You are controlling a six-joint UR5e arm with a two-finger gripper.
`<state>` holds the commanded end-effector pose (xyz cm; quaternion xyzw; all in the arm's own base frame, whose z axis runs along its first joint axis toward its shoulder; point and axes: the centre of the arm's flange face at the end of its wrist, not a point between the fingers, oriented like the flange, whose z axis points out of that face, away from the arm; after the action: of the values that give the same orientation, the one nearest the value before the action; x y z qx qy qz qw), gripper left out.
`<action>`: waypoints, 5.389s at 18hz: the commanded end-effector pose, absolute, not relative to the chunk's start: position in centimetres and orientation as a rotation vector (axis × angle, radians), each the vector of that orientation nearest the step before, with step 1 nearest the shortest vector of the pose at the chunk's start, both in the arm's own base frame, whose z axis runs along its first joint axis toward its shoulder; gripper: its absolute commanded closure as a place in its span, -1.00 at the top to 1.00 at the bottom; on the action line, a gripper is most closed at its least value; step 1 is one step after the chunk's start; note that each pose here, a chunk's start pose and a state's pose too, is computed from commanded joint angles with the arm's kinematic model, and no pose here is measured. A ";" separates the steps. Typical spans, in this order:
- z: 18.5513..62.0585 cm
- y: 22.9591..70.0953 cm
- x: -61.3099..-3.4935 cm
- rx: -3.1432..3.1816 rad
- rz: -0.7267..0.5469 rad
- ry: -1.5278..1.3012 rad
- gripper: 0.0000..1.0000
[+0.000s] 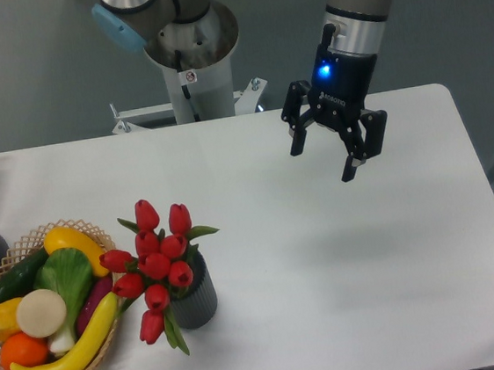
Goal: Pick up the flowers from the vase
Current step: 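Move the open gripper toward the red tulip bouquet in the vase, then lower the open gripper around the tulip stems above the vase rim, then close the gripper on the tulip stems and begin lifting, then lift the tulip bouquet up out of the dark vase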
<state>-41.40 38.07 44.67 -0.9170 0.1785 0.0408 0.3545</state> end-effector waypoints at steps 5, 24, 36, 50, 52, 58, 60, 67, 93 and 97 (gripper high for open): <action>43.3 38.7 -40.2 -2.301 0.022 0.396 1.00; 36.3 46.6 -34.5 -2.173 -0.310 0.380 1.00; 34.1 49.8 -33.4 -2.153 -0.281 0.483 1.00; 32.7 52.3 -32.2 -2.152 -0.318 0.523 1.00; 32.6 52.3 -32.2 -2.152 -0.318 0.523 0.85; 32.6 52.4 -32.2 -2.152 -0.318 0.524 0.39; 32.7 52.5 -32.3 -2.150 -0.317 0.525 0.26; 32.8 52.5 -32.3 -2.139 -0.324 0.522 -0.20; 42.6 49.6 -34.9 -1.967 -0.386 0.270 -0.32; 44.6 48.4 -36.5 -1.898 -0.407 0.218 -0.32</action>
<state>-36.54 48.39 44.63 -0.8051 0.0923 -0.1728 0.5598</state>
